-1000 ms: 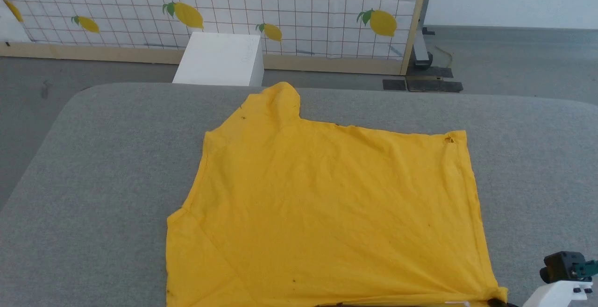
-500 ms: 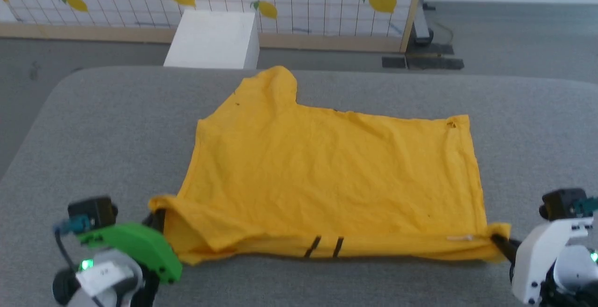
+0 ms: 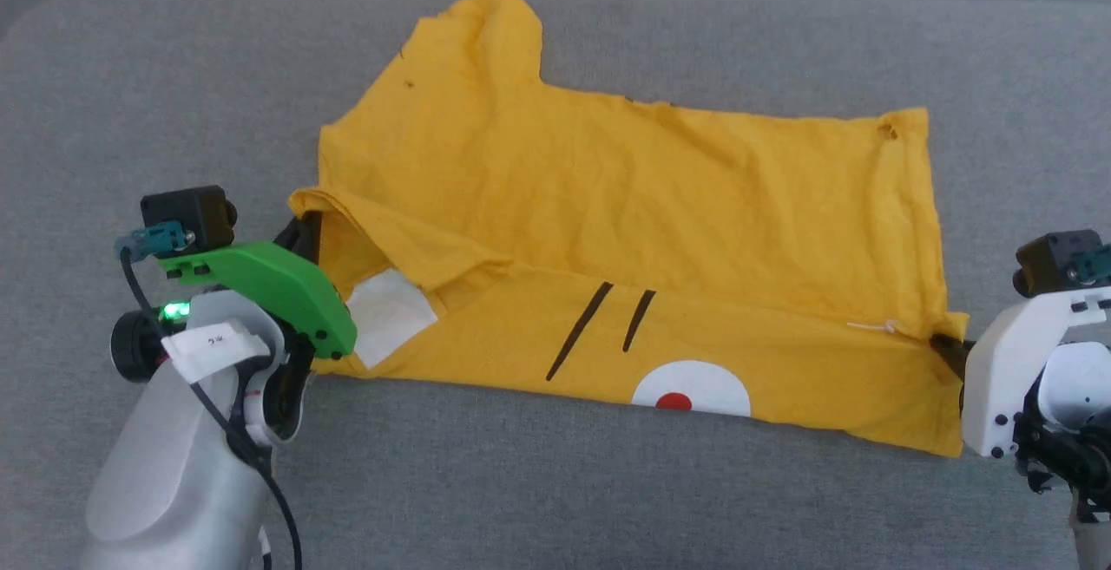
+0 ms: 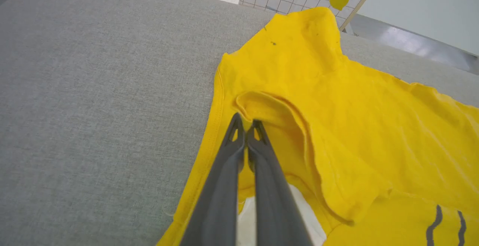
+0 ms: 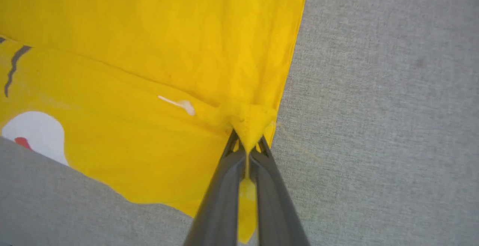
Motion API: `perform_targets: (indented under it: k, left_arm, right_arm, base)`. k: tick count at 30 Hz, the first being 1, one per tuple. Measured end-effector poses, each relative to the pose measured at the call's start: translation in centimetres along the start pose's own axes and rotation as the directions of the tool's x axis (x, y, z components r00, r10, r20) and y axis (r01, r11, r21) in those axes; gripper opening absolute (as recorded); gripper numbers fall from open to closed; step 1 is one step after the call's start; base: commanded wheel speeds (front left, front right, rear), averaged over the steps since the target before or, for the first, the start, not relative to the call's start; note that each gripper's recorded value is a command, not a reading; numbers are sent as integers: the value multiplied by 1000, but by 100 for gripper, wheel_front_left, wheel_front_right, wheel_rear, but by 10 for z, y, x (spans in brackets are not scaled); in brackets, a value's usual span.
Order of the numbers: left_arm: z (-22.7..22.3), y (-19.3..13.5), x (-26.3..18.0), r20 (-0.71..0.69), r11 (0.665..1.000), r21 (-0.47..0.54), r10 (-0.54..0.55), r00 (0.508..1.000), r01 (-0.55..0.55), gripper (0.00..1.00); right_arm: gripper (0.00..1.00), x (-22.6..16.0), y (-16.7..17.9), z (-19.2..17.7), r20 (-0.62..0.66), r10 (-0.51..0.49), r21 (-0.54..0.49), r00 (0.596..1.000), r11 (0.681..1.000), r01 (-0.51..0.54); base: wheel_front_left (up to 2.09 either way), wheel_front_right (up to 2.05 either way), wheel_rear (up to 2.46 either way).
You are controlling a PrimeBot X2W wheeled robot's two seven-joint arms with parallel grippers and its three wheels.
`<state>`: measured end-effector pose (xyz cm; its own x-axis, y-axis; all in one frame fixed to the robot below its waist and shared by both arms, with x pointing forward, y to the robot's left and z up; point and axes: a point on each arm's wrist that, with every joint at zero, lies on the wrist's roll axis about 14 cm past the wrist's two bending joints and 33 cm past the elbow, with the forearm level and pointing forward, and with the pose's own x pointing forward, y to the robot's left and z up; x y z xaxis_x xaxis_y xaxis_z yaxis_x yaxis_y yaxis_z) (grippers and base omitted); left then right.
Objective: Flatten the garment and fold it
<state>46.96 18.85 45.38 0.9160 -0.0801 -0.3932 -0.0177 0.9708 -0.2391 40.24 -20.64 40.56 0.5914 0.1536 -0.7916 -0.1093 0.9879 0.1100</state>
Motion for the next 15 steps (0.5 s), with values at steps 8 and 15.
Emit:
perform_targets:
  k: [8,15]
  left_arm:
    - [-44,18,37,-105,998,-13,56,993,-58,0]
    - [-50,26,45,-110,997,-22,76,991,-79,100]
  right_arm:
    - [0,36,0,-10,-99,11,-22,995,1000,-13]
    - [100,46,1,-5,-87,28,-27,996,999,-30]
  base:
    - [0,0,0]
    - [0,0,0]
